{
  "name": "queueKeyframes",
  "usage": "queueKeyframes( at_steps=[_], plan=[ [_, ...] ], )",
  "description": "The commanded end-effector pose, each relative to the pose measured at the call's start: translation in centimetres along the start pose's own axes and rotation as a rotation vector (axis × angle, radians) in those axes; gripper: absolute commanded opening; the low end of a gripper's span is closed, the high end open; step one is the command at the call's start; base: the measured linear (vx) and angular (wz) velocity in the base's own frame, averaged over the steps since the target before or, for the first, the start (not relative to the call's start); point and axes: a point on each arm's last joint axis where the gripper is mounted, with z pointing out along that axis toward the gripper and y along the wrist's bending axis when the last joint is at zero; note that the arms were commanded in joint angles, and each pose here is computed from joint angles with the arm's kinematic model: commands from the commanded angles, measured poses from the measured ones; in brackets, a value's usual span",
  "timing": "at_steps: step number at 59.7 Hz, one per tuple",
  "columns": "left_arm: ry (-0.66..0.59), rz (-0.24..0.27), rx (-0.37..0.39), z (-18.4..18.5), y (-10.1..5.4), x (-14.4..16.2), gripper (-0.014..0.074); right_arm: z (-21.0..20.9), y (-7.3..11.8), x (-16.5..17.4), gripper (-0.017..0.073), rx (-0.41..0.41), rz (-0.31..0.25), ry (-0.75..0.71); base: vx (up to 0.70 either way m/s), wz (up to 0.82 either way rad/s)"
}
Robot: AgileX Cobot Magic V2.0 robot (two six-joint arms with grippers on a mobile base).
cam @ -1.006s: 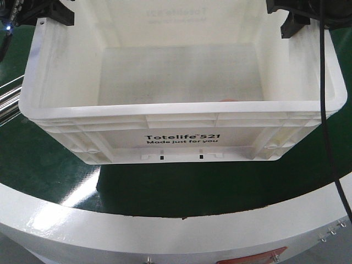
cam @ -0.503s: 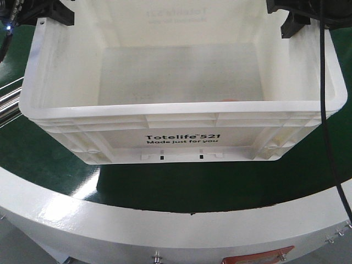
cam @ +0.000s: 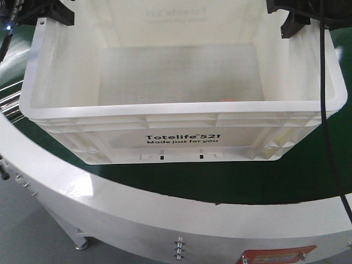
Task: Place moving items into box and shelve
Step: 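Hold the tote while the base turns away from the table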
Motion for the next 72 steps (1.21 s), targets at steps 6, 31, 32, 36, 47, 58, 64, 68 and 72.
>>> queueKeyframes(
  at_steps=[6, 31, 32, 36, 47, 58, 64, 68, 72],
  plan=[
    [-0.222, 0.039, -0.012, -3.87, -0.43, -1.76, 0.0, -3.92, -1.02, -0.71, -0.0005, 0.045, -0.014, -0.176, -0.07, 0.29],
    [-0.222, 0.039, -0.012, -3.87, -0.43, -1.76, 0.0, -3.92, -1.02, -0.71, -0.0005, 0.045, -0.014, -0.176, -0.09, 0.33],
    [-0.222, 0.039, -0.012, -3.87, -0.43, -1.76, 0.0, -3.92, -1.02, -0.71, -0.0005, 0.045, -0.014, -0.176, -0.1, 0.37],
    [-0.222, 0.039, -0.012, -3.87, -0.43, -1.76, 0.0, -3.92, -1.02, -0.71, -0.0005, 0.045, -0.014, -0.176, -0.1, 0.38],
    [-0.222, 0.039, -0.012, -3.87, -0.43, -1.76, 0.0, -3.92, -1.02, -0.68, -0.0005, 0.046, -0.014, -0.172, -0.1, 0.39],
    [-0.222, 0.039, -0.012, -3.87, -0.43, -1.76, 0.0, -3.92, -1.02, -0.68, -0.0005, 0.046, -0.014, -0.172, -0.1, 0.41],
    [-0.222, 0.039, -0.012, -3.87, -0.43, -1.76, 0.0, -3.92, -1.02, -0.68, -0.0005, 0.046, -0.014, -0.172, -0.11, 0.43],
    [-0.222, 0.039, -0.012, -3.87, -0.43, -1.76, 0.0, -3.92, -1.02, -0.68, -0.0005, 0.046, -0.014, -0.172, -0.12, 0.45],
    [-0.222, 0.039, -0.012, -3.87, -0.43, -1.76, 0.0, -3.92, -1.02, -0.68, -0.0005, 0.046, -0.014, -0.172, -0.12, 0.46]
  ],
)
